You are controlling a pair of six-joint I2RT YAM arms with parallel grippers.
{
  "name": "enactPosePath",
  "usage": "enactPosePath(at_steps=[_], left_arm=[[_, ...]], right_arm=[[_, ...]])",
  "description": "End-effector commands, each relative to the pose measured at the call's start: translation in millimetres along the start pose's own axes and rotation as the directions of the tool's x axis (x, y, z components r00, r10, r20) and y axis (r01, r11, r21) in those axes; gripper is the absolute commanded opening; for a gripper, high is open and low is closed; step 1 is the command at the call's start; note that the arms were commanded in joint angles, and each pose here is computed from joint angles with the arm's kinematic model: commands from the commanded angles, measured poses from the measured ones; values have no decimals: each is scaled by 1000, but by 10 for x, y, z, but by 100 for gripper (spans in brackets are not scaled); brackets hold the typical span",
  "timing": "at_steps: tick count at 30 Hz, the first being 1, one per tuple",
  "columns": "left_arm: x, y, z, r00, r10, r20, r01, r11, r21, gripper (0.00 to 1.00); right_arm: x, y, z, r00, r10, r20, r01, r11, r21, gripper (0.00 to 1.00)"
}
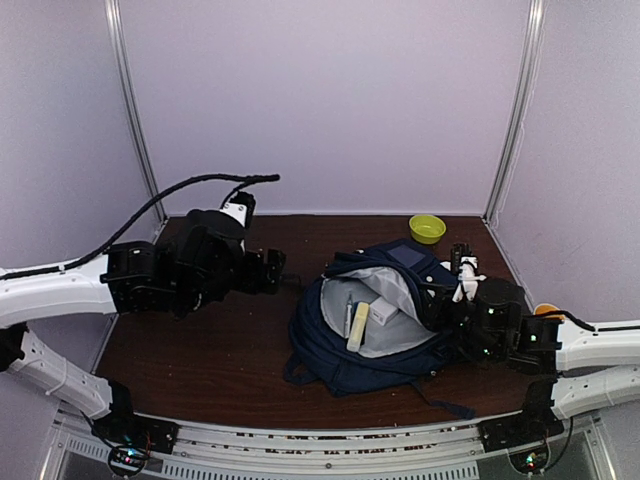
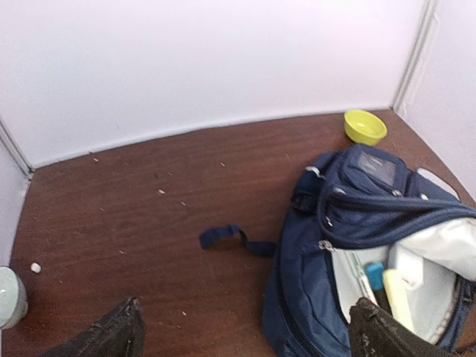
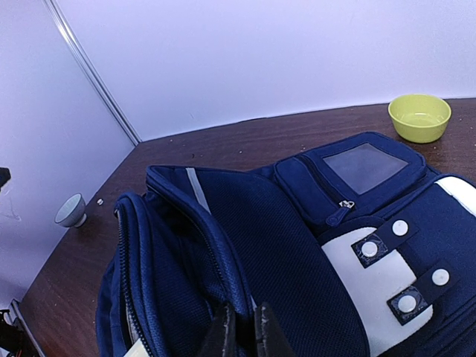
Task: Pack the student bag
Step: Adjust the glue stick in the second largest pocket of the bag.
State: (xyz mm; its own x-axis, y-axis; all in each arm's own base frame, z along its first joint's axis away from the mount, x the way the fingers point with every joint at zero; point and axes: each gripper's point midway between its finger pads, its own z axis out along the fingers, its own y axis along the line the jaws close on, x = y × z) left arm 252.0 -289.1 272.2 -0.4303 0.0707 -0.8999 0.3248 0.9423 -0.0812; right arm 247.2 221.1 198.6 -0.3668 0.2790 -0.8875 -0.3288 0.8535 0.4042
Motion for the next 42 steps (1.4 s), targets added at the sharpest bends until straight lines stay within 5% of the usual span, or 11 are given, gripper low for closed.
enactPosePath(at_steps=[1,7,14,42], left_arm=[[-207,390,33,987,79,141,-50,980,-195,98],[-120,89,258,974,218,59,-224,966,129,87],[194,-298,299,920,378,102,-380,800,464,81],[516,-362,1367,884,467,25,-379,683,624,49]], right_arm=[[-57,-188,31,1000,0,20,-2,995,104,0],[-50,-193,31,1000,0,18,-2,994,106,0],[-51,-183,38,1000,-4,15,2,994,106,0],[-52,-199,40,1000,0,17,-2,994,110,0]])
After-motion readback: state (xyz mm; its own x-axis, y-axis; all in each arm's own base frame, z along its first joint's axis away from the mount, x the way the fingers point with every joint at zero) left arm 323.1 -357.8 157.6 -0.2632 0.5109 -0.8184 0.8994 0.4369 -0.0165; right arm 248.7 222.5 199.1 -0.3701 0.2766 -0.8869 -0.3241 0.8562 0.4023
